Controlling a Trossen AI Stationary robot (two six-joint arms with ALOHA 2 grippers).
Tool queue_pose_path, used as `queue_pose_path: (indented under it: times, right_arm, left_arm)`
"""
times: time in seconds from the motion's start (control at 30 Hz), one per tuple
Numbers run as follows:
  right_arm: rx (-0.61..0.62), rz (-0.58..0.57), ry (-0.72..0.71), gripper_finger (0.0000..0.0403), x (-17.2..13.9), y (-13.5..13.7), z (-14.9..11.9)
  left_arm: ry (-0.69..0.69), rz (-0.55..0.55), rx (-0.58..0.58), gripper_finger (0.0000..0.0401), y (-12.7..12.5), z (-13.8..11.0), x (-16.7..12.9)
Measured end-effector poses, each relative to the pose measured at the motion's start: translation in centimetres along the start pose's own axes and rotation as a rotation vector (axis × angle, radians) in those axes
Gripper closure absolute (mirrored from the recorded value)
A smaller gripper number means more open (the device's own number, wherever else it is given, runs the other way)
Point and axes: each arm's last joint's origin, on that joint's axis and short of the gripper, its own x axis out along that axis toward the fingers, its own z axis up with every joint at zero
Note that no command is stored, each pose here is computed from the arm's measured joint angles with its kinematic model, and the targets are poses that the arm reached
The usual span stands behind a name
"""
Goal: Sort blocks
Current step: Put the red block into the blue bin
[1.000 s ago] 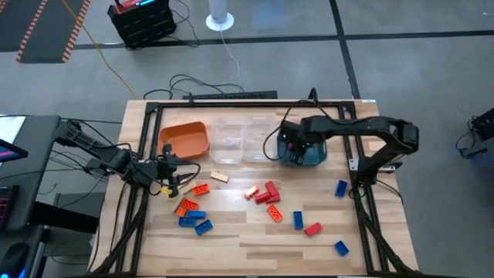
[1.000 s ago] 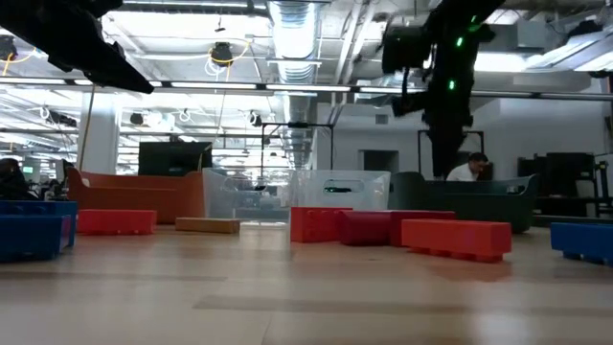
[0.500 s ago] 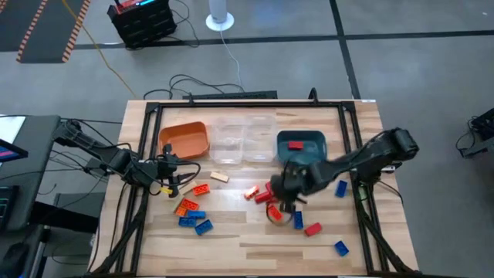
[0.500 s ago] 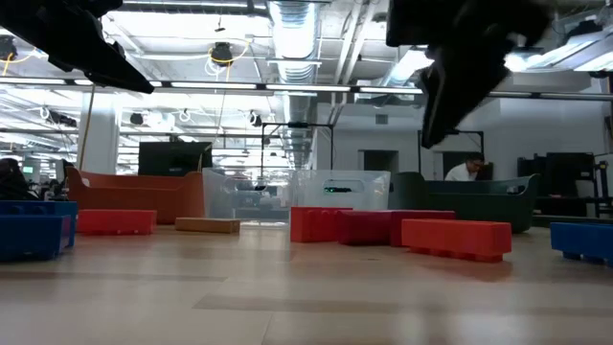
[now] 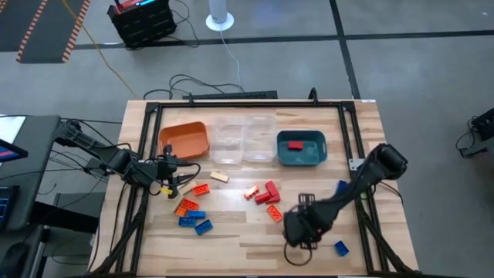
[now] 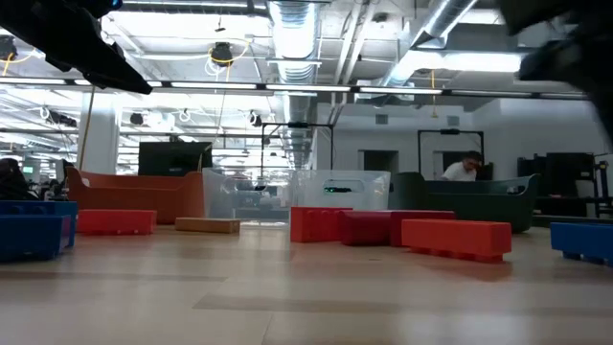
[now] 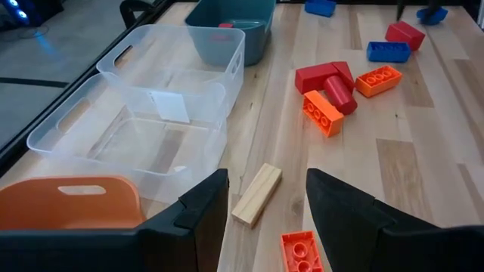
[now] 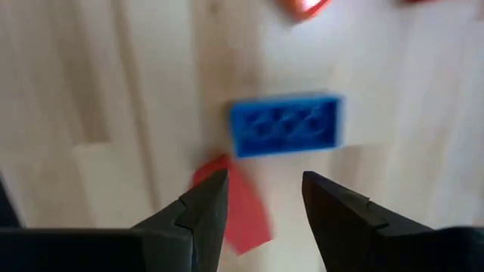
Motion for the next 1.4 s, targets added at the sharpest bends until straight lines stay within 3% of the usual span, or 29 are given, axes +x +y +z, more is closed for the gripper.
queue_pose_path:
  times: [0.27, 0.53, 0.9, 1.07, 1.3, 1.4]
  right_arm:
    - [-0.029, -0.034, 0.025, 0.0199, 0.1, 2.0, -2.3]
    - [-0.099, -0.047, 0.042, 0.0182, 2.7, 1.9, -2.5]
    - [-0.136, -0.033, 0.06, 0.0168, 3.2, 2.0, -2.9]
    - [-0.081, -0.076, 0.108, 0.0168, 1.8, 1.3, -2.8]
    - [-0.09, -0.042, 0.053, 0.0168, 1.2, 2.1, -2.5]
    - [-0.004, -0.057, 0.064, 0.0167, 1.4, 2.1, -2.8]
  left_arm:
    - [-0.001, -0.001, 0.003, 0.0228, 0.0, 0.0, 0.0]
    - [0.0, -0.001, 0.004, 0.0228, 0.0, 0.0, 0.0]
    - [0.031, 0.007, -0.011, 0.0228, 0.1, -0.3, 0.0]
    - [0.034, 0.008, -0.01, 0.0228, 0.1, -0.4, 0.0]
    - [0.042, -0.012, -0.027, 0.0228, 0.1, -0.4, 0.0]
    - [0.048, -0.031, -0.03, 0.0228, 0.0, -0.4, 0.0]
